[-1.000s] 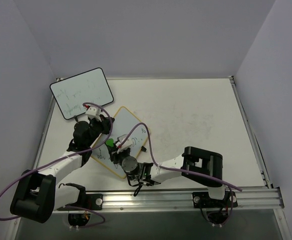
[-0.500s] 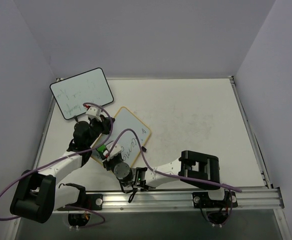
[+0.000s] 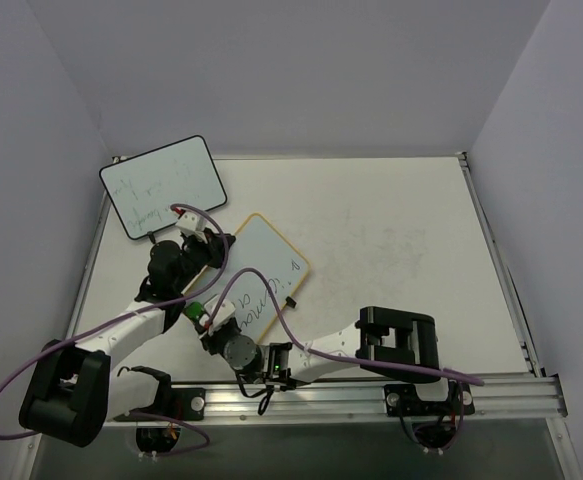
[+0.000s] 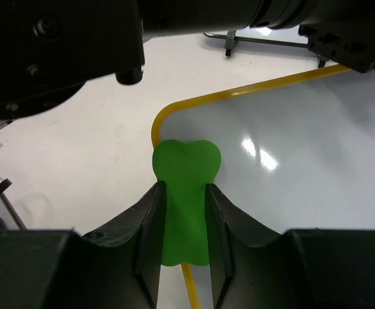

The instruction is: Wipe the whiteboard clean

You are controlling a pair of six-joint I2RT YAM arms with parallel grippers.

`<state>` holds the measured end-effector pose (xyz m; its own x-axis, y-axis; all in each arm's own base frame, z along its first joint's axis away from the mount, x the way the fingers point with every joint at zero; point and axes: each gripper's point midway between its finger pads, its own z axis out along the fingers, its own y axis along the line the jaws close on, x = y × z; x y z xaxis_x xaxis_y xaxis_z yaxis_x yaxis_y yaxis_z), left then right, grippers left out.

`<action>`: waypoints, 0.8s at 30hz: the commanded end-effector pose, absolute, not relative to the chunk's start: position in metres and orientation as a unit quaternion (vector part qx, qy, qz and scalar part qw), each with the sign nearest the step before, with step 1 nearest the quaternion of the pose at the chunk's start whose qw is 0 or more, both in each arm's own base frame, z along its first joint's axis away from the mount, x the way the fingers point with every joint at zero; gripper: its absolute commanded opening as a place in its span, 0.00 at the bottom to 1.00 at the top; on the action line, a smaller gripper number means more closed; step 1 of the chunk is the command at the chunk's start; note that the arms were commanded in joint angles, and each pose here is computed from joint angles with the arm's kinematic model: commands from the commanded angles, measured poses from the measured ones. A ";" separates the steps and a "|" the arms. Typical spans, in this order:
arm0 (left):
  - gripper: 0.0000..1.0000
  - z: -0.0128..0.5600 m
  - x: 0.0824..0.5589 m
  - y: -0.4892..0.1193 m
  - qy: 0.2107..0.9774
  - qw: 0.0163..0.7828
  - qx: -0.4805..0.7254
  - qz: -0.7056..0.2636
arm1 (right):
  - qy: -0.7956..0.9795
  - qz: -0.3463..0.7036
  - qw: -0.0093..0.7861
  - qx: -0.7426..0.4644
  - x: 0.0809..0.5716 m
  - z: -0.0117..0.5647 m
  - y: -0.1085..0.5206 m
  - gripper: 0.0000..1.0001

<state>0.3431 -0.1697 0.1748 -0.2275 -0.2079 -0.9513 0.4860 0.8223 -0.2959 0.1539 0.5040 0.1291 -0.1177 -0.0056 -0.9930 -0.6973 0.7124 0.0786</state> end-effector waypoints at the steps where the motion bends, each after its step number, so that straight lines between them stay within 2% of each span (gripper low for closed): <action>1: 0.02 0.200 0.334 -0.192 0.710 0.614 0.112 -0.326 | 0.740 0.200 0.524 -0.370 0.132 0.029 0.471 0.00; 13: 0.02 0.197 0.339 -0.190 0.723 0.611 0.102 -0.306 | 0.773 0.155 0.530 -0.314 0.157 0.031 0.432 0.00; 24: 0.02 0.197 0.338 -0.192 0.723 0.610 0.102 -0.308 | 0.805 0.098 0.539 -0.228 0.211 0.026 0.389 0.00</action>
<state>0.3443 -0.1750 0.1754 -0.2461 -0.2021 -0.9479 0.4621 0.8352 -0.2981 0.1659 0.4634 0.1061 -0.2503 0.0011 -0.9682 -0.6294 0.7597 0.1636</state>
